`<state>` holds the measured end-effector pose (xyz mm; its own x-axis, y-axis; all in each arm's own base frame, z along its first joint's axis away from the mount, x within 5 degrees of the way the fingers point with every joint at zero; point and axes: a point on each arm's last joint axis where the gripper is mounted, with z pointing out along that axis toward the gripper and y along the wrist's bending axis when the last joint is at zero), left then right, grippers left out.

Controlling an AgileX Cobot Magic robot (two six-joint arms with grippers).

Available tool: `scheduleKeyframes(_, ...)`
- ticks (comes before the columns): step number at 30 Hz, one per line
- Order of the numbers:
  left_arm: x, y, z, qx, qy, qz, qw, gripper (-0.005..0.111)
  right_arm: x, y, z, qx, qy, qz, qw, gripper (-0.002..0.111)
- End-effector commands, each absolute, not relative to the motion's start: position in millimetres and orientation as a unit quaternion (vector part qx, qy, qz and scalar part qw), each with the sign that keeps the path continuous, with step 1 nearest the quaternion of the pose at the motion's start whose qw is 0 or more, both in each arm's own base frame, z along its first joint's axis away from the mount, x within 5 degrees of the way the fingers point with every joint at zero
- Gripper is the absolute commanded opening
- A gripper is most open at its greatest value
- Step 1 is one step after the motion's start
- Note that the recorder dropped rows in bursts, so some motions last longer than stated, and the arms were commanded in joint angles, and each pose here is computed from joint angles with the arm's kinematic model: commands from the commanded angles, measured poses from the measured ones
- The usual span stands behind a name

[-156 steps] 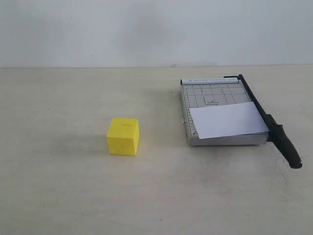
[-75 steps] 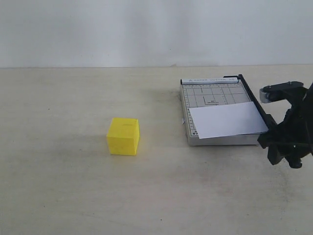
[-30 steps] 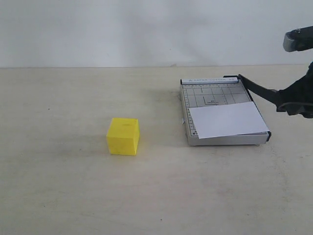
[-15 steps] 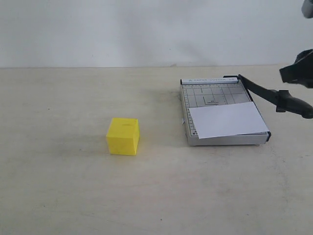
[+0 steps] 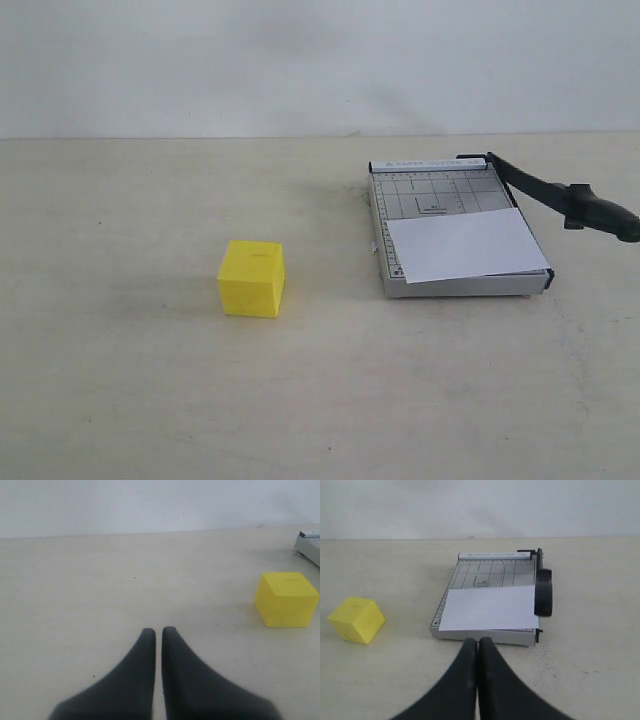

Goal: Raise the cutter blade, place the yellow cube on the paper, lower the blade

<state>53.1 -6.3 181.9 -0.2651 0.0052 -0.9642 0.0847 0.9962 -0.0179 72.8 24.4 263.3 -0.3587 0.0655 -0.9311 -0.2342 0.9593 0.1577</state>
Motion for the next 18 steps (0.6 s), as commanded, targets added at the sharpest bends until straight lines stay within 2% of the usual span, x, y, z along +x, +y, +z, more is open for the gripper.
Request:
scheduleKeyframes(1,53.3,-5.8,182.7,0.024,0.79,-0.032,0.612,0.004,71.9,21.4,257.2,-0.012,0.797,0.144,0.587,0.0)
scheduleKeyframes(18,53.4,-5.8,182.9,0.024,0.789,-0.032,0.613,0.004,72.7,20.7,259.4,0.028,0.788,0.171,0.59,0.0)
